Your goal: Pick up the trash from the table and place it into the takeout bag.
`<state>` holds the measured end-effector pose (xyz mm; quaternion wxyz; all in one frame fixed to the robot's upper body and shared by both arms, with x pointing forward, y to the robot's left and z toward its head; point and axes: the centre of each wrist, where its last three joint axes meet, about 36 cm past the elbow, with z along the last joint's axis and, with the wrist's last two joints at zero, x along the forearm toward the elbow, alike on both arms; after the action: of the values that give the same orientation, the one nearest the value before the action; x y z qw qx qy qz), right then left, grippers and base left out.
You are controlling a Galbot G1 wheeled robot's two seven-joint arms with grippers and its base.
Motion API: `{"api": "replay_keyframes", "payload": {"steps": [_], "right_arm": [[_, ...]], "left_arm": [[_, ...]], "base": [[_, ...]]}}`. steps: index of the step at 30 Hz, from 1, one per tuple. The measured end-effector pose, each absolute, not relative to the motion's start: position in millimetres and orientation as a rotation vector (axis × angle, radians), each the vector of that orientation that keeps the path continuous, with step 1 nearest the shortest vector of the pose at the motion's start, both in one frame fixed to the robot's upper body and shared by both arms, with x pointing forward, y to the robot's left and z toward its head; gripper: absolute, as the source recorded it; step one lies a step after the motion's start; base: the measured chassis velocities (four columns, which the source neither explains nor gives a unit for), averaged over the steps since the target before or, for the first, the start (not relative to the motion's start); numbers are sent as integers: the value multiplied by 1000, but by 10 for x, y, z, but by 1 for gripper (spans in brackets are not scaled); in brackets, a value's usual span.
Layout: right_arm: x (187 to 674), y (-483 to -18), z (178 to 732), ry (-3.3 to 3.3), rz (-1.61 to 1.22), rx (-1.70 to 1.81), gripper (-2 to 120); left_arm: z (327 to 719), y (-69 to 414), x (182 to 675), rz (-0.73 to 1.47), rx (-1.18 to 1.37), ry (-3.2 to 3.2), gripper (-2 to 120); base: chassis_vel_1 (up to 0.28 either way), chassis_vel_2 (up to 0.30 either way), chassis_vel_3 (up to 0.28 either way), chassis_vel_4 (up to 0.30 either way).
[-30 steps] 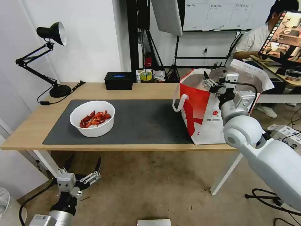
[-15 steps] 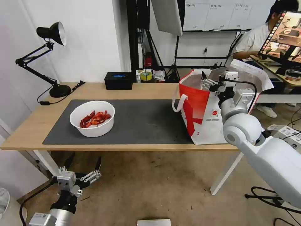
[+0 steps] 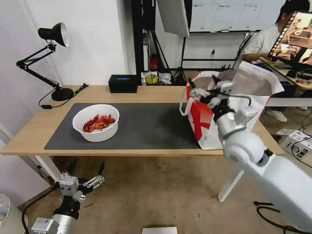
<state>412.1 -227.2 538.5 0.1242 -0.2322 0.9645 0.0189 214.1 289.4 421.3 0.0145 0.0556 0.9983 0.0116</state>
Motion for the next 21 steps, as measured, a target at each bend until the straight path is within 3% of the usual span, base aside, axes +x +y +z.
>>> {"api": "replay_keyframes", "payload": {"steps": [13, 21], "right_arm": [[3671, -2357, 4933, 2812, 15, -905, 100], [3232, -2377, 4405, 2971, 46, -664, 100]], "left_arm": [[4130, 2970, 2259, 35, 185, 3111, 100], [4073, 2982, 2284, 27, 178, 3113, 100]], "base": [[0, 0, 0, 0], [0, 0, 0, 0]]}}
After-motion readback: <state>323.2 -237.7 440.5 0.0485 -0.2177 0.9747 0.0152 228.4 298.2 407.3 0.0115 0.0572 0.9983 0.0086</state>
